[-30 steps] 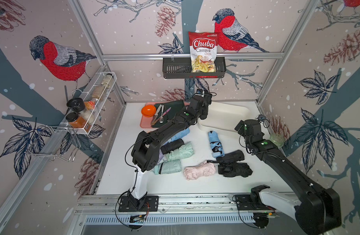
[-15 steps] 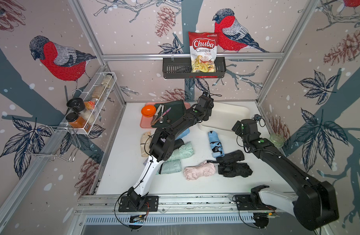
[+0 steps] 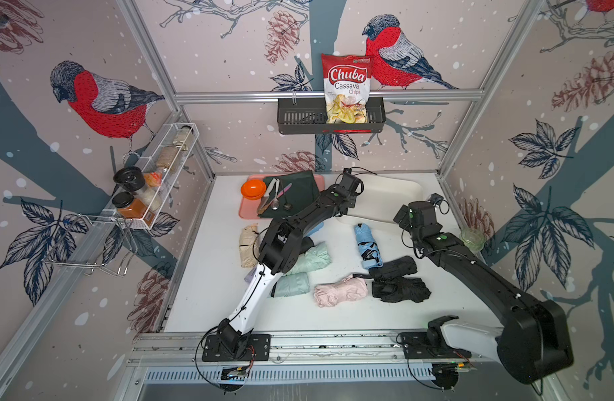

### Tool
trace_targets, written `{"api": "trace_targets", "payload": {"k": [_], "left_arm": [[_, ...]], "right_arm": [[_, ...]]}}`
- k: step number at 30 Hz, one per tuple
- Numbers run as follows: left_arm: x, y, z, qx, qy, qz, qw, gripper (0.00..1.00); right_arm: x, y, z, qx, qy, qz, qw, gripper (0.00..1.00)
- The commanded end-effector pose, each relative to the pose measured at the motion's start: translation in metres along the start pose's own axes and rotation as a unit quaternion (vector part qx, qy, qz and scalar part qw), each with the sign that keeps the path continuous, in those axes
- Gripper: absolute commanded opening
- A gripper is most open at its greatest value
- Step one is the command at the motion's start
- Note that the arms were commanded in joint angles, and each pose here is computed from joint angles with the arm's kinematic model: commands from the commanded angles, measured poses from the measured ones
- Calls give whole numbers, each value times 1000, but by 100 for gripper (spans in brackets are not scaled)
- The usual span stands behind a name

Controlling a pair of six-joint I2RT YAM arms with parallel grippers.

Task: Put the umbrella into the storage box
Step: Place the umbrella in the storage box.

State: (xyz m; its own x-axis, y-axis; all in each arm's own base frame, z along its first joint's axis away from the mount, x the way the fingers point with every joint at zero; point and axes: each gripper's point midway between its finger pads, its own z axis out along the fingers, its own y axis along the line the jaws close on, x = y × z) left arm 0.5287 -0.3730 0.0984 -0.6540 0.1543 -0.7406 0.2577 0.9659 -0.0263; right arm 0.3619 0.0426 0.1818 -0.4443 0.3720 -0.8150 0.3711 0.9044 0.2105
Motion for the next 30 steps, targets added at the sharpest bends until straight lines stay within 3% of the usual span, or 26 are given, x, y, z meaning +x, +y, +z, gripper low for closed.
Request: {"api": "trace_targets", "payload": {"k": [1,13,15,19,24,30], "left_arm": [[0,17,-10,-34,0,-22,999,0],[21,34,-28,-52,12,-63,997,0],[24,37,-27,-59,9,-71,996,11],[26,45,-24,-84,4,-83,993,14],[23,50,-25,-98,-7,-93,991,39],[17,51,-28,-100,-15,-96,990,46]], "right_arm": [[-3,5,1,-6,-3,-2,1000,100],[1,2,1,-1,6,-4,1000,100],[3,3,2,-2,8,-4,1000,100],[6,3,4,-3,15,-6,1000,100],[10,3,6,-1,21,-9,1000,100],[9,4,6,-2,21,-9,1000,100]]}}
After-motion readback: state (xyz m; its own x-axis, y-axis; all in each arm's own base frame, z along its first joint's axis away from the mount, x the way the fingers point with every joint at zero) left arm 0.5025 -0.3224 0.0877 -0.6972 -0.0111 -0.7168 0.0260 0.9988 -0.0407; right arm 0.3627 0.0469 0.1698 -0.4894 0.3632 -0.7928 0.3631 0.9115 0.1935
